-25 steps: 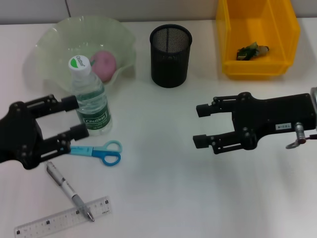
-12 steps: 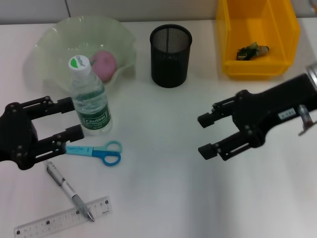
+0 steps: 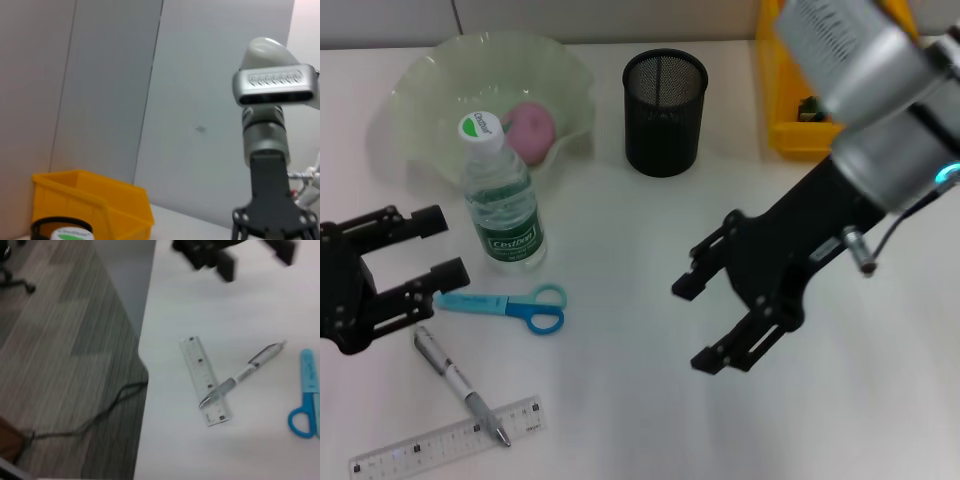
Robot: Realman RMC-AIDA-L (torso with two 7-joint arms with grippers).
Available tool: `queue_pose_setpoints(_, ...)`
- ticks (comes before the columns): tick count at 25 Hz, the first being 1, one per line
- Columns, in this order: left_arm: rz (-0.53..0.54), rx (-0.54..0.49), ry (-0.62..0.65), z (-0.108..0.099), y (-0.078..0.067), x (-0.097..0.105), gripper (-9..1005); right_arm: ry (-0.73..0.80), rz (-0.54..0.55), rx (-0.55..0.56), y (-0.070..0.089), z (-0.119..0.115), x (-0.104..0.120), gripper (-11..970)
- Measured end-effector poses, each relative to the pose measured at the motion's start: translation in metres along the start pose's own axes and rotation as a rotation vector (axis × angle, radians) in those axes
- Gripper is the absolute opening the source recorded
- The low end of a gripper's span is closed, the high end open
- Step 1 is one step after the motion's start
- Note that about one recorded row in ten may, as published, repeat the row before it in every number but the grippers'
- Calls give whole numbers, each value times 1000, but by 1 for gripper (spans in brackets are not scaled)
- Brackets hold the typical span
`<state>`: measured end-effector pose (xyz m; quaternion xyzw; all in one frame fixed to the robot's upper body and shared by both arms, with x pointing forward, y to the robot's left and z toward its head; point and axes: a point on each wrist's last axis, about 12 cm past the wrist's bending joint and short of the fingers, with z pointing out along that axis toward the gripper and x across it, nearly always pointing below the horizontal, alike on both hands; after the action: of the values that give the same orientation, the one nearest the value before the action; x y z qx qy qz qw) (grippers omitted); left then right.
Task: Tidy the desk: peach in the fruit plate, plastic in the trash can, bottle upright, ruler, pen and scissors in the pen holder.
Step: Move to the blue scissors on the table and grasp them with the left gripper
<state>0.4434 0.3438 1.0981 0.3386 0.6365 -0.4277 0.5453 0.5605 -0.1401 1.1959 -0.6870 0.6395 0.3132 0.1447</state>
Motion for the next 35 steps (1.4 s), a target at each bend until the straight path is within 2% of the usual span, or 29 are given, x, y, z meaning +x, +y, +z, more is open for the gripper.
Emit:
queue_pose_setpoints(11,26,-26,-11,2,4,-2,615,38,-149,3,-4,37,-32,786)
queue_pose_setpoints(14,40,-38,-20,4,6,0,615,87,-209,3,-4,55,-43,786)
queue_pose_setpoints(27,37,-87,-32,2,13,-1,615,143,-340,58,3,106,-62,786)
queue_pose_setpoints(35,43,-90,-32,4,16,-3,615,146,-368,57,10,117,-66,787)
